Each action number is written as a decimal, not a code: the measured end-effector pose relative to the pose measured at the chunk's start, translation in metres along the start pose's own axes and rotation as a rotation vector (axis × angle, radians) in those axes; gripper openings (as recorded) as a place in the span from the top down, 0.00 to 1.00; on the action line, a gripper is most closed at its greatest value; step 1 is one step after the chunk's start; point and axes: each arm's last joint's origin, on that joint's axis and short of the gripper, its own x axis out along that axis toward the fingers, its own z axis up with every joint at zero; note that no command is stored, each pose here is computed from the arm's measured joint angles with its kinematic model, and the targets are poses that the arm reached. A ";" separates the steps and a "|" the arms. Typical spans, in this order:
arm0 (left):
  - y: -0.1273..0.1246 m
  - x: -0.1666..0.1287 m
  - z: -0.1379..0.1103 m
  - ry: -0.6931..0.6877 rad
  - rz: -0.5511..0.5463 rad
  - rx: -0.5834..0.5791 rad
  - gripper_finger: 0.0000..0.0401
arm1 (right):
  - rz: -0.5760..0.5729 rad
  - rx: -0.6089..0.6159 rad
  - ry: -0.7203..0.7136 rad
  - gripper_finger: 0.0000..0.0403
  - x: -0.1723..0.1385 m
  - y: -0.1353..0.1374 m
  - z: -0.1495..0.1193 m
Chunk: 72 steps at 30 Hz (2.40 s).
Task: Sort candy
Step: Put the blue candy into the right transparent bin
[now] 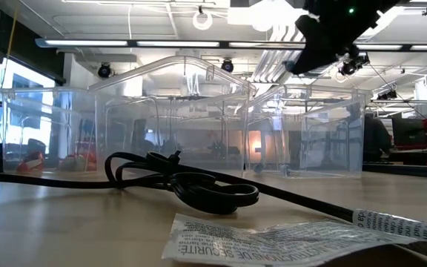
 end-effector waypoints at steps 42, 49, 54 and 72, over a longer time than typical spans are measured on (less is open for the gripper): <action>0.001 0.000 -0.003 0.047 0.054 0.015 1.00 | 0.533 0.040 1.139 0.44 -0.131 0.060 -0.147; 0.000 0.000 -0.005 0.059 0.049 0.025 1.00 | 0.605 -0.071 1.338 0.44 -0.143 0.076 -0.172; 0.000 0.000 -0.006 0.067 0.047 0.031 1.00 | 0.646 -0.087 1.366 0.44 -0.150 0.079 -0.176; -0.001 0.000 -0.008 0.089 0.039 0.039 1.00 | 0.517 -0.321 1.265 0.53 -0.146 0.081 -0.216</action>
